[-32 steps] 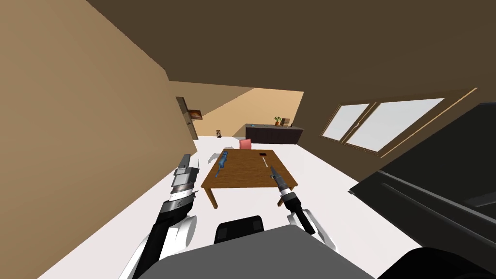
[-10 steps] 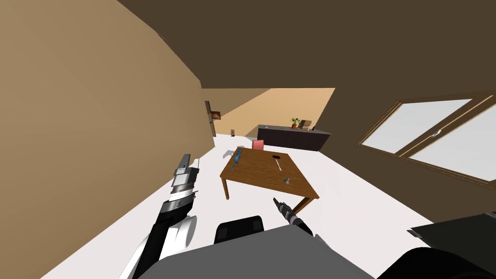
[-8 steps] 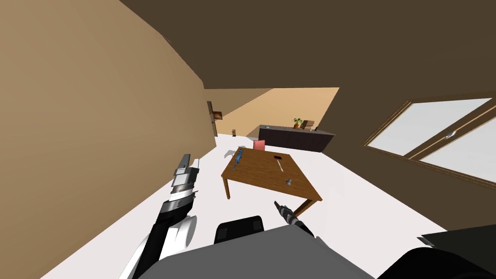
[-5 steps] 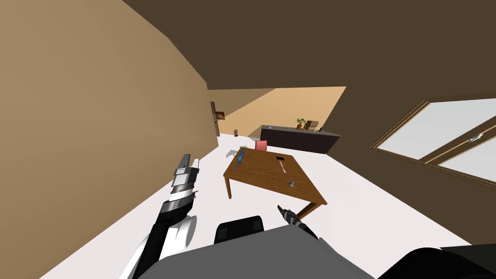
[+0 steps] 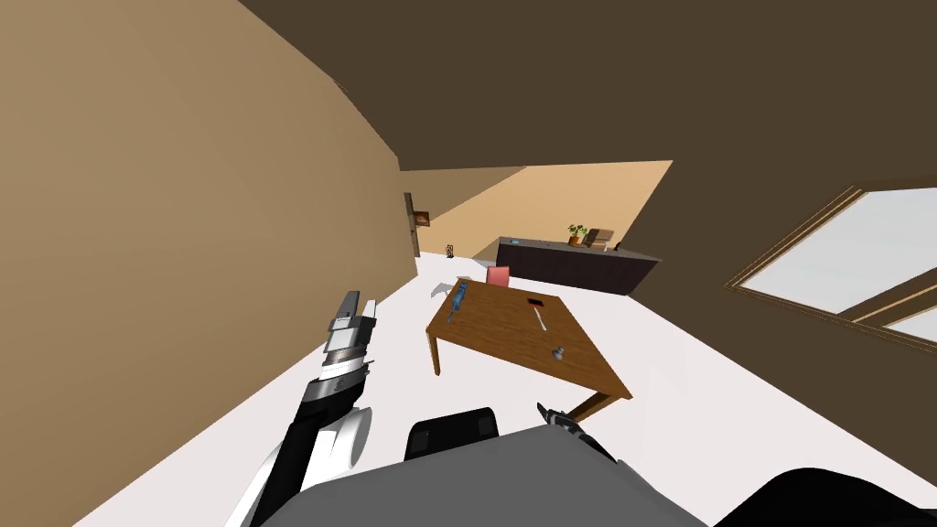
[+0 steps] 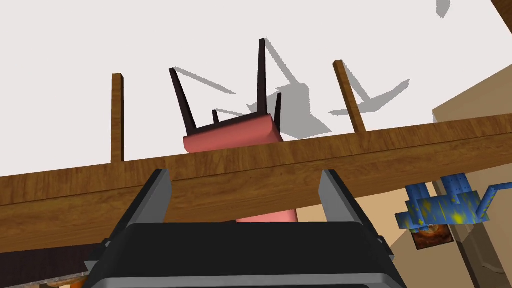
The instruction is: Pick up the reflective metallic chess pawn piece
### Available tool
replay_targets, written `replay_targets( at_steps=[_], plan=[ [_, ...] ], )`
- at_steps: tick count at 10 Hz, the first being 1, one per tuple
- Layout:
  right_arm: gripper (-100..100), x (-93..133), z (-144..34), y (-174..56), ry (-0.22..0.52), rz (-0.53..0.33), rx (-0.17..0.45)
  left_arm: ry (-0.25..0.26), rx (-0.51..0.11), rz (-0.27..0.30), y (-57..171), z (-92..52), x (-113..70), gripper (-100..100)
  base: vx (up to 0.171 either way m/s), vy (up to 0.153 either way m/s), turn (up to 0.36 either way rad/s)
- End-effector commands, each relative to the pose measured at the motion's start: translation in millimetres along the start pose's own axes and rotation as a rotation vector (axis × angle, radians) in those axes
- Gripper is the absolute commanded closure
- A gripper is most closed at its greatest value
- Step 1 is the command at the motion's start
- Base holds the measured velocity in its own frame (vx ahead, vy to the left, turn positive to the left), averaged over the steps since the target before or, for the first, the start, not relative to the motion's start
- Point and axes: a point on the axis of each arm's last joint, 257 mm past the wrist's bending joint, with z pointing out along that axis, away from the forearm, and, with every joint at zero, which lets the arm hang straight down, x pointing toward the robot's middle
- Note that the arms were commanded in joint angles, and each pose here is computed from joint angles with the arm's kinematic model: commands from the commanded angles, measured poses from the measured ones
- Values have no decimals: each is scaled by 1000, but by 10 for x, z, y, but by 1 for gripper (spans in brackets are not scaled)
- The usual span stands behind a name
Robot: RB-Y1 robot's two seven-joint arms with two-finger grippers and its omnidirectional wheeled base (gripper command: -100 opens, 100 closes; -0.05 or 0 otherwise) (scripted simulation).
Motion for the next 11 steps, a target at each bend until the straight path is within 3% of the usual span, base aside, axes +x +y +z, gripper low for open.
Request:
replay_targets(
  at_steps=[1,4,5,8,9,11],
  plan=[
    [-100,52,-21,-254,29,-33,44,0,0,0,0,0,0,0,20,12,94],
    [-100,45,-114,-919,87,-112,167,0,0,0,0,0,0,0,56,9,165],
    [-100,45,-114,-919,87,-112,167,0,0,0,0,0,0,0,57,-1,25],
    [-100,-159,-239,-1521,113,-176,279,0,0,0,0,0,0,0,60,7,118],
    [-100,-159,-239,-1521,113,-176,279,0,0,0,0,0,0,0,56,1,27],
    [-100,-362,-342,-1880,120,-215,348,0,0,0,0,0,0,0,53,1,96]
  ],
)
